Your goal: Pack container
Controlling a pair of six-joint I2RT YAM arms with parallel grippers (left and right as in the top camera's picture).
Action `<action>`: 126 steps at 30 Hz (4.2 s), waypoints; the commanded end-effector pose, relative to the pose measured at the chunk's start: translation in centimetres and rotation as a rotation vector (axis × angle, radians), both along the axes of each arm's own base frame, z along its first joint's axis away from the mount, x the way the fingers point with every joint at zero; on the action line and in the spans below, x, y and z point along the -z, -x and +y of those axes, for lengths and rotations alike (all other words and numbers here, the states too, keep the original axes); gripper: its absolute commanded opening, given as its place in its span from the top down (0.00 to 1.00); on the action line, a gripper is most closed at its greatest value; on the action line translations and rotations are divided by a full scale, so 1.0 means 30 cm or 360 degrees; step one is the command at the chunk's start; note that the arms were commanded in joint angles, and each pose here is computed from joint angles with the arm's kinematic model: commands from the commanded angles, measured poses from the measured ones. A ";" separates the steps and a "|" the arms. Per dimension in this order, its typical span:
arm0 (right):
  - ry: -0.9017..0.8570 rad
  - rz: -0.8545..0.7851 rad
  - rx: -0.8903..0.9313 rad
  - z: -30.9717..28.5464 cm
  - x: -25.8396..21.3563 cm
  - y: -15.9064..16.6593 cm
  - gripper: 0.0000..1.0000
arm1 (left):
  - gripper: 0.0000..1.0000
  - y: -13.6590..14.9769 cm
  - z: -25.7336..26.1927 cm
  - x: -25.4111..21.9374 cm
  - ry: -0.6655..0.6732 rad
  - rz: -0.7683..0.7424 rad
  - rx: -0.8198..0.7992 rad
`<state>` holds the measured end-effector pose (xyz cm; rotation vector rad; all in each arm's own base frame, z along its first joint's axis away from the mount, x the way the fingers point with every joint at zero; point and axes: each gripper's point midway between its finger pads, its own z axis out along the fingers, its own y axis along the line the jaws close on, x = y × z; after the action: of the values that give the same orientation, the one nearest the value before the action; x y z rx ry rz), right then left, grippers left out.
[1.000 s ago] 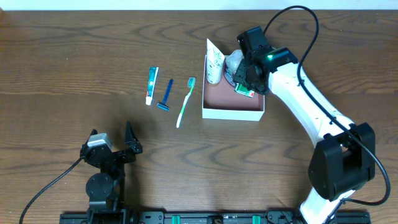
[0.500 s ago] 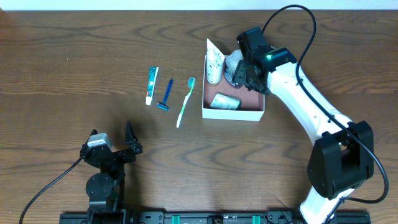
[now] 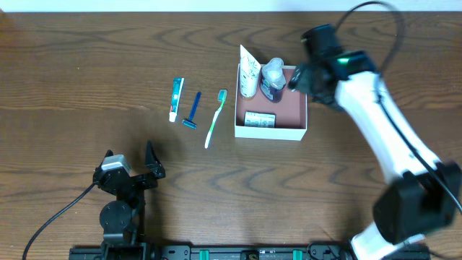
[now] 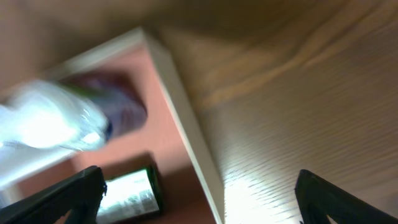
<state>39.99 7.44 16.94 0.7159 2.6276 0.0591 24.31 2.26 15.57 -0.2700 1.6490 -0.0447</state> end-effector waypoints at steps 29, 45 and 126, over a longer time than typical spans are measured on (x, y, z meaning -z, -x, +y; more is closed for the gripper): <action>-0.0129 0.0187 0.1246 -0.742 -0.016 0.340 0.01 | 0.02 0.003 0.009 0.060 0.0007 0.0081 -0.0022; -0.0129 0.0187 0.1245 -0.741 -0.016 0.340 0.01 | 0.02 0.003 0.009 0.060 0.0007 0.0081 -0.0022; -0.0129 0.0187 0.1245 -0.741 -0.016 0.340 0.01 | 0.02 -0.368 -0.220 0.158 -0.0022 0.2197 0.0381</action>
<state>30.05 -14.36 17.59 1.7264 2.2858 -0.0885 34.86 -4.28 10.98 -0.0635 3.0459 -0.0696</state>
